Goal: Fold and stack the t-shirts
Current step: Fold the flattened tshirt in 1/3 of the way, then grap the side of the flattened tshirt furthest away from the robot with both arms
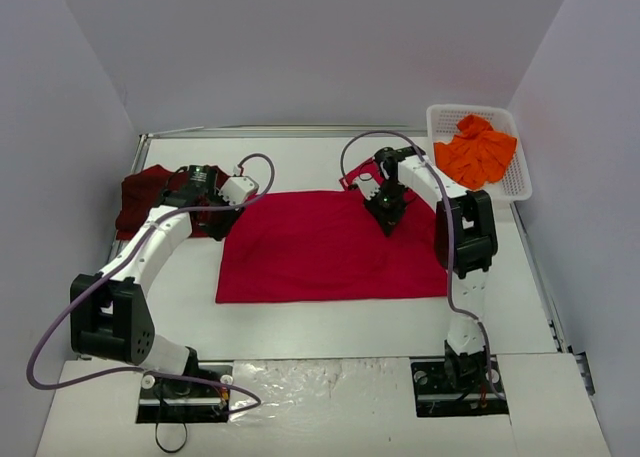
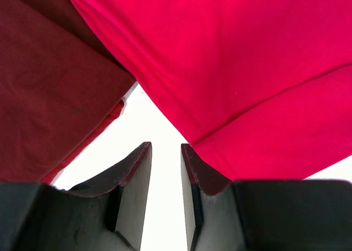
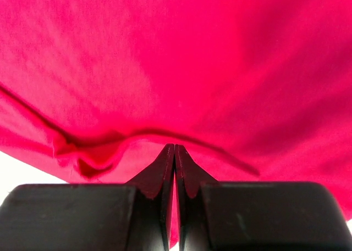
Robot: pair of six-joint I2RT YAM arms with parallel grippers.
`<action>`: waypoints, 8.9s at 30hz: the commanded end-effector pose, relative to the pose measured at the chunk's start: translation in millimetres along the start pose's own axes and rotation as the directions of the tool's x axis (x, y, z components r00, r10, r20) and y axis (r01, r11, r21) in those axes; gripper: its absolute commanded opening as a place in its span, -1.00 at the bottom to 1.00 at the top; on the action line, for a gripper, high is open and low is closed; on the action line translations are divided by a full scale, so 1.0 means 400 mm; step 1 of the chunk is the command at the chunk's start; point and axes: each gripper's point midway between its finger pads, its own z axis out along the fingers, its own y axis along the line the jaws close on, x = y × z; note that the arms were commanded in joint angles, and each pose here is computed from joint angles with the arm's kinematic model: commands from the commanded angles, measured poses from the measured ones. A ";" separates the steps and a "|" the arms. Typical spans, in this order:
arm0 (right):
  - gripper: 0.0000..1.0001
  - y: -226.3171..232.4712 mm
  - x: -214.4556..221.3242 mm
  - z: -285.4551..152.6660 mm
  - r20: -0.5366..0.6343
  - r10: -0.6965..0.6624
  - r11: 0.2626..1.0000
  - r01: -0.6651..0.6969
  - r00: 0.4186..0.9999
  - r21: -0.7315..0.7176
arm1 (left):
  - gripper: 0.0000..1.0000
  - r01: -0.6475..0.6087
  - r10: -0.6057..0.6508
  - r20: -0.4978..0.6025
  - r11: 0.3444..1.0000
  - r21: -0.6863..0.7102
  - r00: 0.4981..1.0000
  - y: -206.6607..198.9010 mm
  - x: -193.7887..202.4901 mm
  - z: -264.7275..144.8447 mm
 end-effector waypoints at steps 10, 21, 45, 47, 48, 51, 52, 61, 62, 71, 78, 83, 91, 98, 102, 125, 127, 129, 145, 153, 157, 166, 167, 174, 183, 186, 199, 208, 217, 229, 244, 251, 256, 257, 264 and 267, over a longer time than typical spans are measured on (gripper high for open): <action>-1.00 0.078 0.096 -0.154 0.010 -0.001 0.998 0.001 1.000 0.069 | -0.45 0.001 0.003 0.076 0.999 -0.045 0.997 0.021 -0.045 -0.052; -1.00 0.152 0.123 -0.088 -0.077 -0.047 0.999 0.045 0.996 -0.023 | -0.45 0.000 0.003 0.069 0.999 -0.044 0.998 0.017 -0.034 -0.048; -1.00 0.173 0.071 0.083 -0.180 -0.107 0.989 0.087 0.978 -0.118 | -0.44 0.007 -0.004 0.053 0.999 -0.051 0.999 0.027 -0.019 -0.024; -1.00 0.176 0.067 0.070 -0.169 -0.107 0.989 0.089 0.980 -0.114 | -0.38 0.006 -0.003 0.058 0.999 -0.049 0.998 0.029 -0.026 -0.022; -1.00 0.181 0.060 0.041 -0.147 -0.111 0.989 0.096 0.983 -0.109 | -0.36 0.006 -0.003 0.061 0.999 -0.046 0.998 0.029 -0.030 -0.022; -1.00 0.179 0.039 -0.049 -0.063 -0.122 0.988 0.114 0.991 -0.107 | -0.33 -0.014 0.017 0.093 1.000 -0.027 0.996 0.033 -0.066 -0.029; -1.00 0.178 0.033 -0.075 -0.042 -0.124 0.987 0.120 0.991 -0.103 | -0.33 -0.022 0.024 0.101 1.000 -0.022 0.995 0.035 -0.076 -0.030; -0.76 0.128 0.041 -0.189 0.045 -0.064 0.998 0.064 0.997 -0.018 | -0.10 -0.179 0.167 0.141 0.981 0.076 0.976 0.067 -0.187 0.020; -0.75 0.115 0.053 -0.182 0.045 -0.040 0.999 0.041 0.998 -0.021 | -0.06 -0.192 0.178 0.142 0.978 0.086 0.974 0.071 -0.191 0.033; -0.78 0.062 0.121 -0.120 0.021 0.084 0.994 -0.082 0.996 -0.067 | 0.04 -0.184 0.141 0.150 0.924 0.336 0.979 0.129 -0.213 0.148; -0.87 0.044 0.142 -0.091 -0.026 0.124 0.990 -0.125 0.992 -0.070 | 0.04 -0.179 0.148 0.113 0.913 0.366 0.983 0.233 -0.207 0.250; -0.90 0.034 0.161 -0.062 -0.070 0.144 0.986 -0.149 0.987 -0.074 | 0.04 -0.193 0.176 0.081 0.883 0.428 0.981 0.239 -0.194 0.272; -0.92 0.018 0.164 -0.046 -0.100 0.157 0.984 -0.164 0.983 -0.065 | 0.01 -0.211 0.196 0.081 0.880 0.426 0.977 0.251 -0.187 0.301; -0.93 0.017 0.167 -0.040 -0.107 0.156 0.984 -0.164 0.982 -0.065 | -0.40 -0.210 0.211 0.050 0.869 0.448 0.976 0.242 -0.159 0.309; -0.93 0.014 0.172 -0.038 -0.113 0.158 0.984 -0.166 0.981 -0.062 | -0.59 -0.210 0.214 0.046 0.859 0.467 0.976 0.229 -0.152 0.310; -0.78 -0.201 -0.033 -0.237 0.263 0.194 0.956 -0.242 0.945 0.163 | -0.95 -0.130 0.122 0.047 0.905 0.405 0.991 0.192 -0.198 0.230; -0.76 -0.228 -0.067 -0.247 0.306 0.201 0.956 -0.255 0.930 0.147 | -0.95 -0.121 0.112 0.045 0.911 0.393 0.993 0.179 -0.202 0.221; -0.70 -0.269 -0.108 -0.245 0.343 0.208 0.953 -0.268 0.916 0.140 | -0.95 -0.110 0.101 0.045 0.915 0.388 0.994 0.173 -0.206 0.208; -0.36 -0.455 -0.342 -0.143 0.592 0.148 0.961 -0.256 0.793 0.103 | -0.95 -0.082 0.087 0.001 0.934 0.347 0.996 0.155 -0.205 0.192; 0.16 -0.528 -0.426 -0.196 0.724 0.092 0.935 -0.310 0.684 0.174 | -0.95 -0.071 0.075 0.004 0.939 0.335 0.997 0.147 -0.216 0.185; 0.33 -0.560 -0.449 -0.173 0.752 0.094 0.924 -0.339 0.652 0.179 | -0.95 -0.067 0.069 0.006 0.941 0.332 0.998 0.144 -0.223 0.189; 0.34 -0.598 -0.483 -0.092 0.757 0.082 0.906 -0.366 0.648 0.215 | -0.95 -0.049 0.058 -0.016 0.941 0.335 0.998 0.134 -0.208 0.210; 0.34 -0.599 -0.484 -0.089 0.757 0.084 0.906 -0.367 0.648 0.213 | -0.95 -0.047 0.056 -0.017 0.942 0.333 0.998 0.133 -0.205 0.212; 0.36 -0.595 -0.500 -0.048 0.753 0.080 0.907 -0.361 0.654 0.217 | -0.95 -0.038 0.049 -0.023 0.943 0.332 0.999 0.132 -0.197 0.213; -0.06 -0.589 -0.500 -0.011 0.733 0.079 0.906 -0.356 0.676 0.230 | -0.95 -0.041 0.054 -0.032 0.944 0.327 0.998 0.133 -0.194 0.210; -0.18 -0.587 -0.486 -0.001 0.717 0.084 0.903 -0.357 0.692 0.238 | -0.95 -0.039 0.053 -0.035 0.943 0.331 0.998 0.130 -0.191 0.211; -0.21 -0.571 -0.427 0.062 0.646 0.124 0.908 -0.348 0.753 0.232 | -0.95 -0.034 0.052 -0.042 0.940 0.340 0.998 0.128 -0.185 0.222; -0.56 -0.531 -0.401 0.078 0.606 0.145 0.929 -0.318 0.782 0.189 | -0.95 -0.032 0.050 -0.044 0.940 0.341 0.998 0.128 -0.185 0.227; -1.00 -0.523 -0.373 0.078 0.576 0.141 0.930 -0.307 0.805 0.202 | -0.95 -0.016 0.038 -0.057 0.937 0.348 0.998 0.124 -0.176 0.237; -1.00 -0.544 -0.438 -0.107 0.657 0.034 0.905 -0.302 0.753 0.300 | -0.95 0.043 -0.038 -0.035 0.986 0.162 0.999 0.183 -0.227 0.235; -1.00 -0.486 -0.444 -0.284 0.699 -0.030 0.896 -0.291 0.714 0.336 | -0.95 0.041 -0.040 -0.011 0.993 0.110 0.999 0.180 -0.255 0.193; -1.00 -0.440 -0.419 -0.343 0.702 -0.038 0.897 -0.285 0.711 0.338 | -0.95 0.024 -0.023 -0.015 0.996 0.091 1.000 0.176 -0.239 0.164; -1.00 -0.401 -0.383 -0.371 0.694 -0.039 0.899 -0.279 0.719 0.339 | -0.95 0.016 -0.015 -0.010 0.996 0.090 1.000 0.167 -0.232 0.142; -1.00 -0.394 -0.378 -0.375 0.693 -0.042 0.900 -0.274 0.720 0.340 | -0.95 0.013 -0.013 -0.001 0.996 0.087 1.000 0.166 -0.235 0.131; -1.00 -0.345 -0.321 -0.400 0.674 -0.040 0.900 -0.267 0.737 0.346 | -0.95 0.018 -0.017 -0.010 0.995 0.098 1.000 0.139 -0.200 0.113; -1.00 -0.327 -0.297 -0.410 0.669 -0.036 0.898 -0.270 0.742 0.348 | -0.95 0.013 -0.013 0.000 0.996 0.085 1.000 0.135 -0.193 0.097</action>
